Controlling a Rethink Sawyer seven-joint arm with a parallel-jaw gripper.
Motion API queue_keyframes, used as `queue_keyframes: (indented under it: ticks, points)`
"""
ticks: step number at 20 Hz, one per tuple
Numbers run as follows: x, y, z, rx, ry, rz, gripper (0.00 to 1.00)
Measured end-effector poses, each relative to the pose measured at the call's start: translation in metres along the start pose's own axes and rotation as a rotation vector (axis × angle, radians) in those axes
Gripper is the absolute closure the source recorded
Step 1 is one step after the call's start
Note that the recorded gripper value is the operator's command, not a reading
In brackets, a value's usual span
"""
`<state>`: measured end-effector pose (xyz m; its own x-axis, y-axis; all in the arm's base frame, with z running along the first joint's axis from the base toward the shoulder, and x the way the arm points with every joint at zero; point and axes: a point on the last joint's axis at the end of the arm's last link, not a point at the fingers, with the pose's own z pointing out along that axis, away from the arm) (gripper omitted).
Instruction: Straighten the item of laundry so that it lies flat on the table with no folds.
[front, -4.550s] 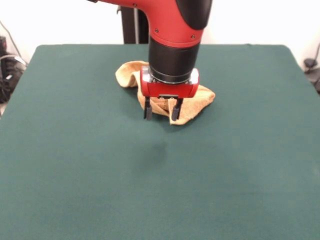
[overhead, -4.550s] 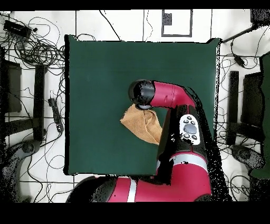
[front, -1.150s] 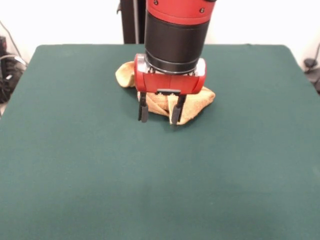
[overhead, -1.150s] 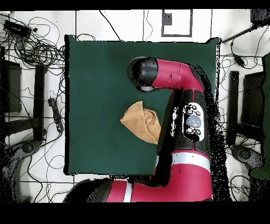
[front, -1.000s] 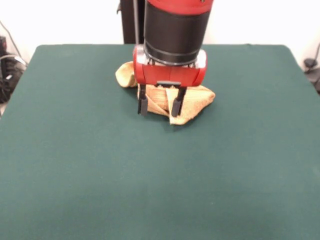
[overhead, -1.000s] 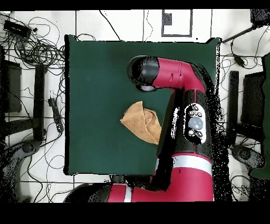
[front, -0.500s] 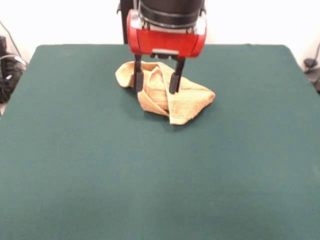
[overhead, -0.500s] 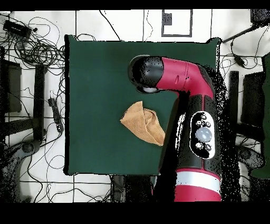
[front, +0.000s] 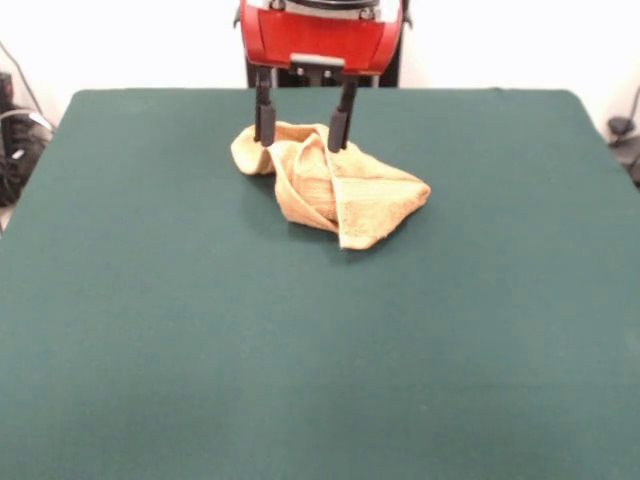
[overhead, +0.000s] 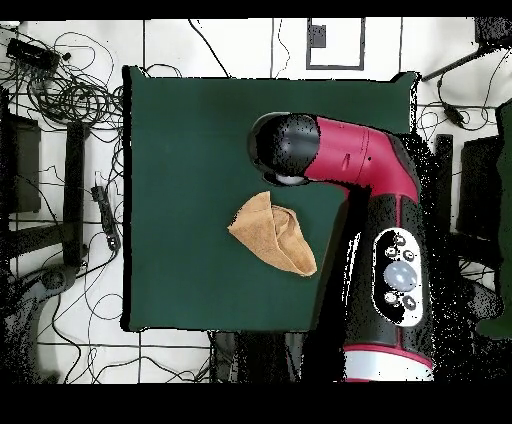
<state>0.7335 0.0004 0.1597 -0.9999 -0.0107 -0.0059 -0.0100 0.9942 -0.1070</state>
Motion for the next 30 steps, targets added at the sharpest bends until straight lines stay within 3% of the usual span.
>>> queue_keyframes:
  ticks: [12,21,30]
  points:
    - [0.033,0.001,0.001,-0.011,0.043,0.005,0.00]
    - [0.046,0.003,-0.003,-0.012,0.047,0.005,0.00]
    - [0.046,-0.026,-0.004,-0.011,0.044,0.046,0.00]
